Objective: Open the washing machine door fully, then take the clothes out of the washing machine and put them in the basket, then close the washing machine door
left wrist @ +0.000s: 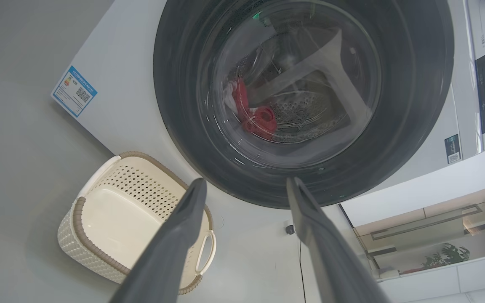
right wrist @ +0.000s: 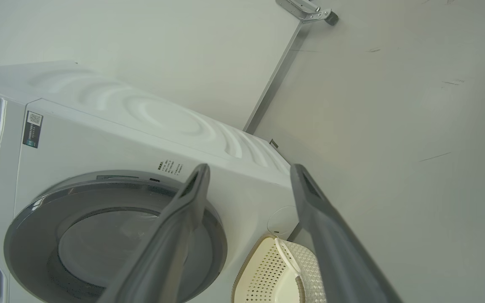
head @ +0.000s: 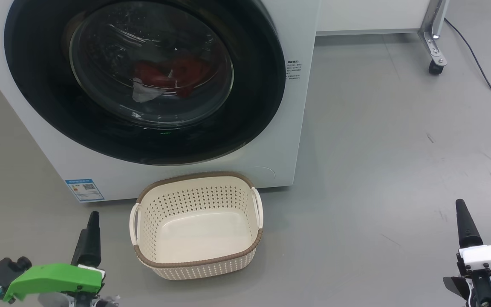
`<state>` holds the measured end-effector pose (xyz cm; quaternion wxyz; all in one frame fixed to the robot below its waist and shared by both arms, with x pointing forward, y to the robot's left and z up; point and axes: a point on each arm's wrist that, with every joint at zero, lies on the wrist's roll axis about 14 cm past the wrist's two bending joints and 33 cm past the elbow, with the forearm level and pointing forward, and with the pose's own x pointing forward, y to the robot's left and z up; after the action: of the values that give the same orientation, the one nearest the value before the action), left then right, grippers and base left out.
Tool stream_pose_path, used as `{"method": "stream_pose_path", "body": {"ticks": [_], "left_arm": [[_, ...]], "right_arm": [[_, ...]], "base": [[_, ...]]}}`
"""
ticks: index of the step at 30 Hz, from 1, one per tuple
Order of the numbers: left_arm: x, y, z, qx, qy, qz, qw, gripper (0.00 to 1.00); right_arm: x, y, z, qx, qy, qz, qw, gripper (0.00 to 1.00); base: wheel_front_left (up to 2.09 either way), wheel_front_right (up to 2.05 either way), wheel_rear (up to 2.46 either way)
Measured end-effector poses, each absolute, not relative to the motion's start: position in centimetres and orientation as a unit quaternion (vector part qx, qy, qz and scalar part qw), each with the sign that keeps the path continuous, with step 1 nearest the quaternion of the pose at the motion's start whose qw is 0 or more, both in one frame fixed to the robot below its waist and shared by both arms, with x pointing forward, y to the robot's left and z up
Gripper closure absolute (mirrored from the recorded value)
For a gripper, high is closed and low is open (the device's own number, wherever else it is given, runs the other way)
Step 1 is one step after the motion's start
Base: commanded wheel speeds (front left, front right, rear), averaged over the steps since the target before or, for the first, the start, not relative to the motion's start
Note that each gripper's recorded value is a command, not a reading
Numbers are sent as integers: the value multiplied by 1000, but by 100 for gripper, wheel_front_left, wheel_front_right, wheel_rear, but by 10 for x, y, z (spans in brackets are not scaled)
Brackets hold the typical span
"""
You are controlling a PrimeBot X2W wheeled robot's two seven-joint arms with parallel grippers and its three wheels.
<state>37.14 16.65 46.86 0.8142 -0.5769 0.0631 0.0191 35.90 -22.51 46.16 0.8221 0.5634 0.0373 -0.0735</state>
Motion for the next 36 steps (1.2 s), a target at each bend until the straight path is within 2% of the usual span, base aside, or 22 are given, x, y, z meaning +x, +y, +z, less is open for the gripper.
{"method": "stream_pose_path", "body": {"ticks": [15, 25, 36], "left_arm": [[376, 153, 478, -445, 62, -4, 893, 0], [375, 142, 477, -361, 65, -16, 930, 0], [373, 133, 474, -286, 62, -24, 956, 0]], "right_arm": [[363, -218, 463, 409, 60, -44, 909, 0], [363, -207, 460, 329, 71, -26, 941, 0], [368, -193, 466, 260, 60, 2, 964, 0]], "base": [[0, 0, 0], [0, 0, 0], [0, 0, 0]]}}
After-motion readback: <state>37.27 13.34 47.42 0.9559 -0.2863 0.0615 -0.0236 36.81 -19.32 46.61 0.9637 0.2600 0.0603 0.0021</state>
